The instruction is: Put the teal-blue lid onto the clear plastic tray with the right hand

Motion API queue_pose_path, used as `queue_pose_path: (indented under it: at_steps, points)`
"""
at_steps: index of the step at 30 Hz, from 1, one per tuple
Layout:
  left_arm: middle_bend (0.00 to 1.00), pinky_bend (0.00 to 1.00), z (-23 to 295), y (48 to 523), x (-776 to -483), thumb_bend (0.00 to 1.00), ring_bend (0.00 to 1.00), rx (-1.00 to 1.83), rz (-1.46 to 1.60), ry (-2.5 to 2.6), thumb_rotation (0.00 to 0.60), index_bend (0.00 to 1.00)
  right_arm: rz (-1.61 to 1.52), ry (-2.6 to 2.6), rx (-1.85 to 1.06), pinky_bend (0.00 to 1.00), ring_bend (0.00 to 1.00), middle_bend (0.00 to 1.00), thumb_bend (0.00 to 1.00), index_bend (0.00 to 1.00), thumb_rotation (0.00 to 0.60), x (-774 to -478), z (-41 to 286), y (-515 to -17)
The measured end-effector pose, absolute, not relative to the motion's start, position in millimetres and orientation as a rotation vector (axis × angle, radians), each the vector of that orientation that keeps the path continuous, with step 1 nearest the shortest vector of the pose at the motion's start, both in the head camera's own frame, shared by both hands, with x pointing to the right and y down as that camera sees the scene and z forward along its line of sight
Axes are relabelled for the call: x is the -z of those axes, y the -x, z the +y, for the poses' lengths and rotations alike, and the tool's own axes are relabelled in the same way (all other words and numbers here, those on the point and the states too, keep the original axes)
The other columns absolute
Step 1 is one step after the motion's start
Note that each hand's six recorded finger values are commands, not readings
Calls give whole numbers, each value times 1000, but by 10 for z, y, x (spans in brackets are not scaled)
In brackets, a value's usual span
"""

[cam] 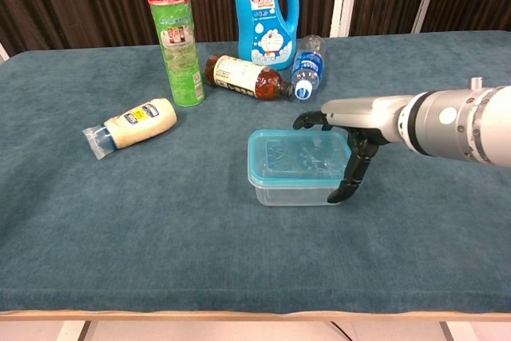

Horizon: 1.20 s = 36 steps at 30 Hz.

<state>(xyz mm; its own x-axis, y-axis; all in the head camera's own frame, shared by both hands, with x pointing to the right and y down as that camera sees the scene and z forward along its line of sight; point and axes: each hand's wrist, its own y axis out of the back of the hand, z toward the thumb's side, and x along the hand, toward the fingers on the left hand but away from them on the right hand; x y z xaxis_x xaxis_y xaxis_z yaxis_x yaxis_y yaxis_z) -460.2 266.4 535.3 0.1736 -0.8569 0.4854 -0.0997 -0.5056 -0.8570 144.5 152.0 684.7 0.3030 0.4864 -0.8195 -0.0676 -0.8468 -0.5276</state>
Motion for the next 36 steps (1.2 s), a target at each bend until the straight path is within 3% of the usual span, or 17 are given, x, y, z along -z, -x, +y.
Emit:
queue_pose_path:
  at_steps: [8, 14, 20, 24, 27, 36]
  points:
    - [0, 160, 2663, 4603, -5352, 403, 0, 1393, 910, 1761, 600, 0, -357, 2098, -1556, 182, 76, 88, 309, 48, 600, -6785, 1510, -1488]
    - [0, 160, 2668, 4594, -5360, 403, 0, 1393, 905, 1763, 600, 0, -347, 2055, -1539, 92, 28, 77, 309, 48, 600, -6638, 1475, -1609]
    - [0, 160, 2673, 4574, -5385, 404, 0, 1397, 893, 1764, 600, 0, -358, 2010, -1458, 58, 13, 79, 323, 157, 600, -6438, 1436, -1671]
    - [0, 160, 2679, 4559, -5411, 404, 0, 1404, 882, 1766, 600, 0, -372, 2005, -1337, 152, 80, 199, 444, 326, 600, -6299, 1435, -1624]
    - [0, 160, 2678, 4555, -5415, 404, 0, 1405, 881, 1766, 600, 0, -371, 2008, -1239, 230, 158, 262, 458, 425, 600, -6229, 1465, -1574]
    - [0, 161, 2671, 4578, -5377, 404, 0, 1396, 897, 1763, 600, 0, -311, 2026, -1126, 326, 255, 330, 462, 510, 600, -6395, 1627, -1440]
